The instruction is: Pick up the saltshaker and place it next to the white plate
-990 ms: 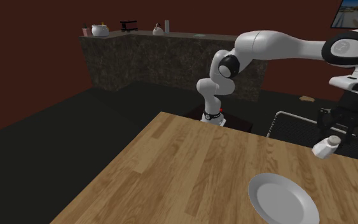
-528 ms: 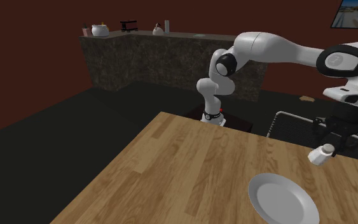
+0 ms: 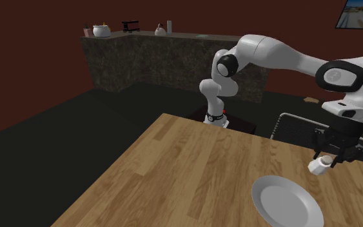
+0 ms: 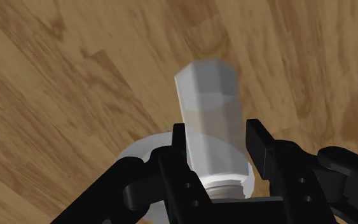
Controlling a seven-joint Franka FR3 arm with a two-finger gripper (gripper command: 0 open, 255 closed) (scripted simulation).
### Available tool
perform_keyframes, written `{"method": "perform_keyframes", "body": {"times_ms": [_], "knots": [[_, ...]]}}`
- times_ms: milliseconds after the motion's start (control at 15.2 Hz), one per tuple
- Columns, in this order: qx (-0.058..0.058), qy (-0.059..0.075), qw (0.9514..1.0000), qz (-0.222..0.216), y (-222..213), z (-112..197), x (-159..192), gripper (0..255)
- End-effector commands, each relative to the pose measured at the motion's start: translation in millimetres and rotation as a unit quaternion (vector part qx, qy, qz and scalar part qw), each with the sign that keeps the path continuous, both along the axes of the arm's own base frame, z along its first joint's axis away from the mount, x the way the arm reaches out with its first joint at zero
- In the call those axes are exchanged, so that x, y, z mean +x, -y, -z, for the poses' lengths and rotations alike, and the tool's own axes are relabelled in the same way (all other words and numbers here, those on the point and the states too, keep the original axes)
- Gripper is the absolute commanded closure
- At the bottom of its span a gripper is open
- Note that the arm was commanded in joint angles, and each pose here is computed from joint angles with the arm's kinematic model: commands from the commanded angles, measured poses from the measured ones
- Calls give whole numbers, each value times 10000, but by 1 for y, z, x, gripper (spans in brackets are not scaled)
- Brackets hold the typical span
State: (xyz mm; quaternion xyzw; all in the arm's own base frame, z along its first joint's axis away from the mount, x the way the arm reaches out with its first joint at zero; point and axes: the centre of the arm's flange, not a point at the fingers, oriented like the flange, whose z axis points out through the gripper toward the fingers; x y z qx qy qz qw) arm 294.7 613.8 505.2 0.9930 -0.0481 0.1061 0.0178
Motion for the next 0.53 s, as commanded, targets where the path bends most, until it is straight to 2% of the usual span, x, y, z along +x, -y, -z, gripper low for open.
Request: {"method": "perform_keyframes", "body": {"times_ms": [0,462], "knots": [[3,0,10000,0,1,12,0,255],[3,0,10000,0,1,45,0,255]]}}
